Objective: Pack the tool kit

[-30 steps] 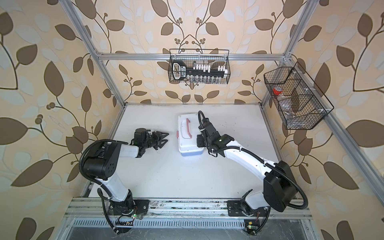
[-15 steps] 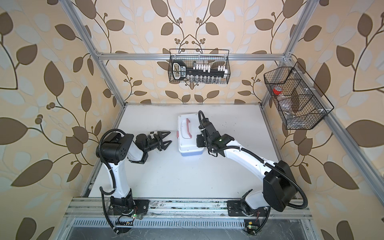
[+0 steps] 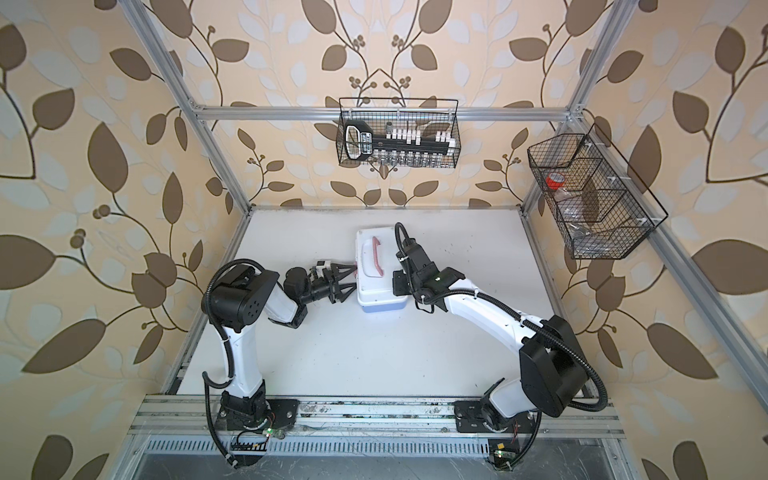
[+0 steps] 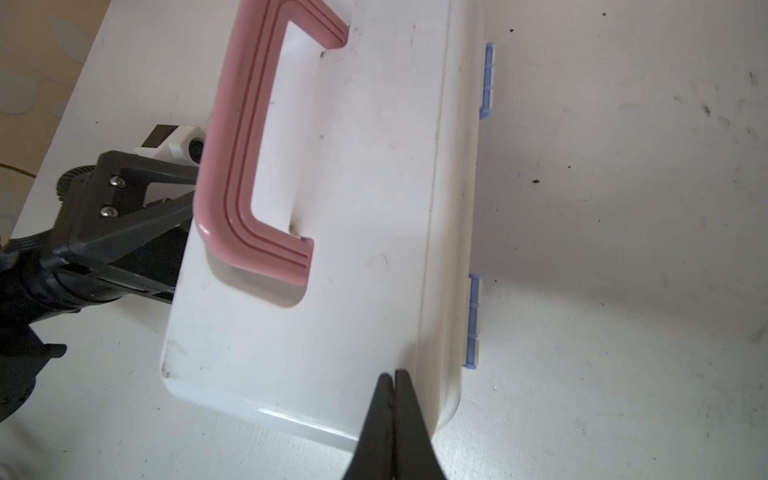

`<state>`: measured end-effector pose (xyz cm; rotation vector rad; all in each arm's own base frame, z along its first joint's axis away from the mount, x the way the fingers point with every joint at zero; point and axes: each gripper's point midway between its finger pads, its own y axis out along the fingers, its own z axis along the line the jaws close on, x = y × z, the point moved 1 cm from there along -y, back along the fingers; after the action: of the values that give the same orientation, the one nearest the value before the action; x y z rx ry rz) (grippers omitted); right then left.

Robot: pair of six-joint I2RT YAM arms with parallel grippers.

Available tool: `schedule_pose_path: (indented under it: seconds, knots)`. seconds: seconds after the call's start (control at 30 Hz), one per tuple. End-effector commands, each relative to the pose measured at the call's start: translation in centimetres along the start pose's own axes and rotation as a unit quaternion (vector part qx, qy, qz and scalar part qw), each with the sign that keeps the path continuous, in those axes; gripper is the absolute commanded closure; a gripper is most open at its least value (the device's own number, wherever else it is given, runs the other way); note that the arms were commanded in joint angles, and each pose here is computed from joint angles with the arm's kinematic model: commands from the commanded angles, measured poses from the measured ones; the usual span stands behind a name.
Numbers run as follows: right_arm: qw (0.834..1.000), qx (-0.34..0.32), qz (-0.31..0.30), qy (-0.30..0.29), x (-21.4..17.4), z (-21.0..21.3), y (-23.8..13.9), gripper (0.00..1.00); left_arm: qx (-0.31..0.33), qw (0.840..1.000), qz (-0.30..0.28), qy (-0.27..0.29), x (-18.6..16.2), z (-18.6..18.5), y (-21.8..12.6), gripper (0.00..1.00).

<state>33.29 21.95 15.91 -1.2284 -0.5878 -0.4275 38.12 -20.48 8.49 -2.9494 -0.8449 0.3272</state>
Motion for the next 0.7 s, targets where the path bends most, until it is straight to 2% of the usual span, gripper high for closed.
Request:
schedule_pose_path:
  seconds: [0.0, 0.37, 0.67]
  knots:
    - [1.000, 0.002, 0.006, 0.000, -0.5, -0.3, 0.4, 1.00, -0.030, 0.999, -0.005, 0.042, 0.3, -1.8, 0.6, 0.24]
    - [1.000, 0.003, 0.009, 0.003, -0.6, -0.7, 0.5, 1.00, -0.039, 0.998, -0.019, 0.051, 0.6, -2.5, 1.7, 0.32]
    - [1.000, 0.002, 0.016, 0.005, -1.0, -1.0, 0.9, 1.00, -0.047, 0.997, -0.024, 0.053, 0.8, -3.2, 2.0, 0.30]
